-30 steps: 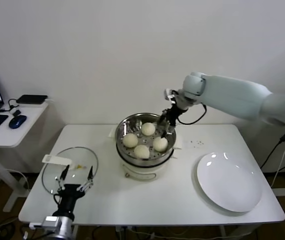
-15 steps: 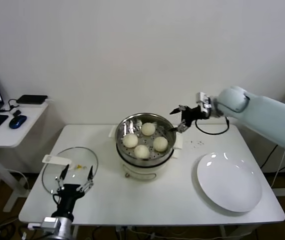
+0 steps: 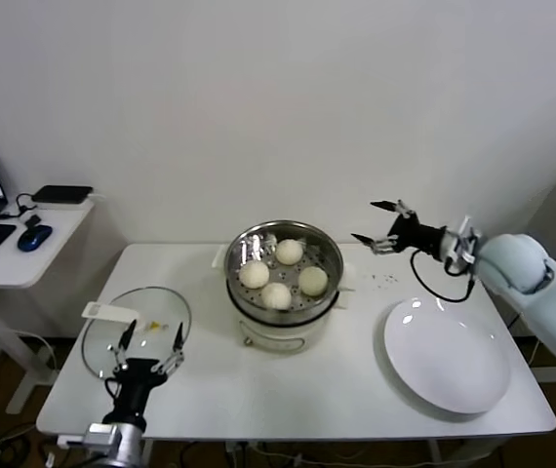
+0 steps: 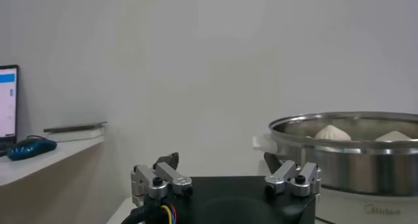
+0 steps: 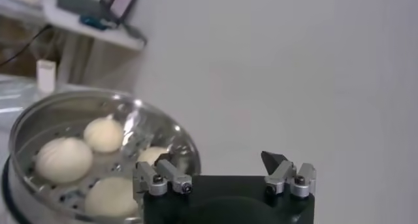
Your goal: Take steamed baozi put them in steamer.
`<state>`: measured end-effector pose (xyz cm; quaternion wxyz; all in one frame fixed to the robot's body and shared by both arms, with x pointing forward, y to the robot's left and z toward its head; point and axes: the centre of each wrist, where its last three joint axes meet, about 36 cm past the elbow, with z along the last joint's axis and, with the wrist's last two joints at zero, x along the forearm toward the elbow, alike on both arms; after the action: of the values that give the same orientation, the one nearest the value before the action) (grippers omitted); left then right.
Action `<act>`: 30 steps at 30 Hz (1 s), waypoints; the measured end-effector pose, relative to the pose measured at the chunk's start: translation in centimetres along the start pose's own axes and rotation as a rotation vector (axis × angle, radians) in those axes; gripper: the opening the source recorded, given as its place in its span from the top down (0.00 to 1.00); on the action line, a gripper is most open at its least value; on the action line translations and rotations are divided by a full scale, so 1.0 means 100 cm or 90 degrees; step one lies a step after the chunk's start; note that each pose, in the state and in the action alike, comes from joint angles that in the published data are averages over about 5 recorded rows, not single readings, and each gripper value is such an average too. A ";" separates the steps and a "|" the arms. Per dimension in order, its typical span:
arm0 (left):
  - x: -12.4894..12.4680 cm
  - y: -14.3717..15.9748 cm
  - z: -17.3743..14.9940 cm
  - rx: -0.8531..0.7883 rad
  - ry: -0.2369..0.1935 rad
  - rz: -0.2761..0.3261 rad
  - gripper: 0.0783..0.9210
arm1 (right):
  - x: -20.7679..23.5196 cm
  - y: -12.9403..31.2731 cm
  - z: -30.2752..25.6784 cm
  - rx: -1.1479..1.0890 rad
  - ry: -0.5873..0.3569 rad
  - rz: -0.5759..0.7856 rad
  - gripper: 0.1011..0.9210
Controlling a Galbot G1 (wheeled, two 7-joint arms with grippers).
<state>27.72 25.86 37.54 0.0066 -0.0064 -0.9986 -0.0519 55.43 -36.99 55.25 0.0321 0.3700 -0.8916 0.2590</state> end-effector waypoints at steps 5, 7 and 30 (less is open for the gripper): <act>0.001 -0.001 0.001 0.001 0.001 -0.004 0.12 | 0.016 0.032 0.026 -0.046 -0.056 0.079 0.12; 0.001 -0.002 0.001 0.002 0.000 -0.006 0.12 | 0.023 0.046 0.038 -0.066 -0.075 0.114 0.12; 0.006 0.006 0.006 -0.001 0.014 -0.007 0.12 | 0.072 0.236 0.115 -0.285 -0.162 0.353 0.12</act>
<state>27.12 26.52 36.96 0.0171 0.0000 -0.9985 -0.0528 35.81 -33.26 36.81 -0.0701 0.1278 -0.9893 0.0090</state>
